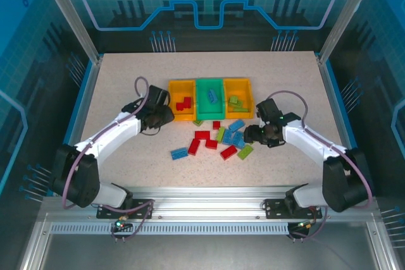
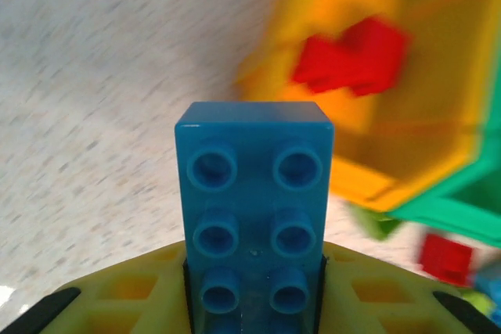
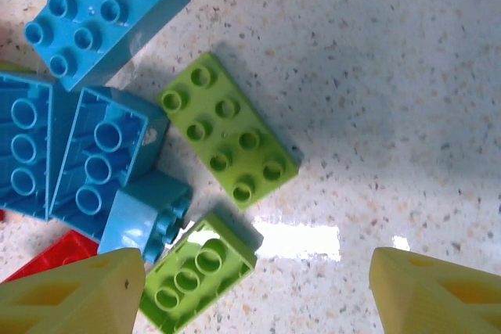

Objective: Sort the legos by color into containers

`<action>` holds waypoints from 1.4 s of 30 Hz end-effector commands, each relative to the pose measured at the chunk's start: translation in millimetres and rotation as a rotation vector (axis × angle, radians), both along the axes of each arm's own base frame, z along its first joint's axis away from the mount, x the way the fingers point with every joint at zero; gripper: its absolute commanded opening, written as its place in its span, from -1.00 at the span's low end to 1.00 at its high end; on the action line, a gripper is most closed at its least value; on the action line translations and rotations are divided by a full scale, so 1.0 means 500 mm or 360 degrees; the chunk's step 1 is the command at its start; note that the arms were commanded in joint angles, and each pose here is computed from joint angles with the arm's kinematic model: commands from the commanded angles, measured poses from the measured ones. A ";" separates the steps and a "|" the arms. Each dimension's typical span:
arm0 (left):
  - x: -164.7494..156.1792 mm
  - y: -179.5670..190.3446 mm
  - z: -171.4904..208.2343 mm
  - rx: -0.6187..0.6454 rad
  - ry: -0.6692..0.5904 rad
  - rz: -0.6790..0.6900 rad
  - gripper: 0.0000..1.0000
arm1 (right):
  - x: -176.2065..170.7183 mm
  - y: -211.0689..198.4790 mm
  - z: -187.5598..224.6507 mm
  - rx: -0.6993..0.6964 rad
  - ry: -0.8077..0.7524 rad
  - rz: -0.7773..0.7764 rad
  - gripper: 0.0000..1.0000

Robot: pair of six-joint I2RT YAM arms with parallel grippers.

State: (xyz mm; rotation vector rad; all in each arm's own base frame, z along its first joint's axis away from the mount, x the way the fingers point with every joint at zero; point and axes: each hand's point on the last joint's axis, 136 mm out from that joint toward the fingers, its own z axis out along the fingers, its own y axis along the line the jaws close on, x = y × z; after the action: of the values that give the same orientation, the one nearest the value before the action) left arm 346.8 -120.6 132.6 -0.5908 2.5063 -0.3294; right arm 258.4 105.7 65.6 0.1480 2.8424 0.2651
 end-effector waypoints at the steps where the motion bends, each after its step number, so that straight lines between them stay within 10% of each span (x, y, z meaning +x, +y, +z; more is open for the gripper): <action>1: 0.058 -0.046 0.056 0.0111 -0.0155 -0.0210 -0.23 | -0.025 0.004 0.003 0.0075 0.0003 -0.0074 0.53; 14: 0.202 -0.259 0.049 0.0094 -0.0219 -0.0725 -0.23 | -0.085 0.014 -0.054 0.0090 0.0102 -0.0180 0.49; 34: 0.238 -0.266 -0.025 0.0160 -0.0065 -0.0664 0.26 | -0.084 0.031 -0.112 0.0004 0.0275 -0.0154 0.34; 42: 0.213 -0.258 0.016 0.0112 -0.0124 -0.0654 0.41 | -0.097 -0.011 -0.087 -0.0132 0.0284 -0.0122 -0.16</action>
State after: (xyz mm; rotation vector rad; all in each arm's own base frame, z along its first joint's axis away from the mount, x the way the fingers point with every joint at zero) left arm 462.9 -252.1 117.4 -0.0142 2.5692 -0.3782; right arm 223.8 126.2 20.5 0.2934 2.9618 0.2955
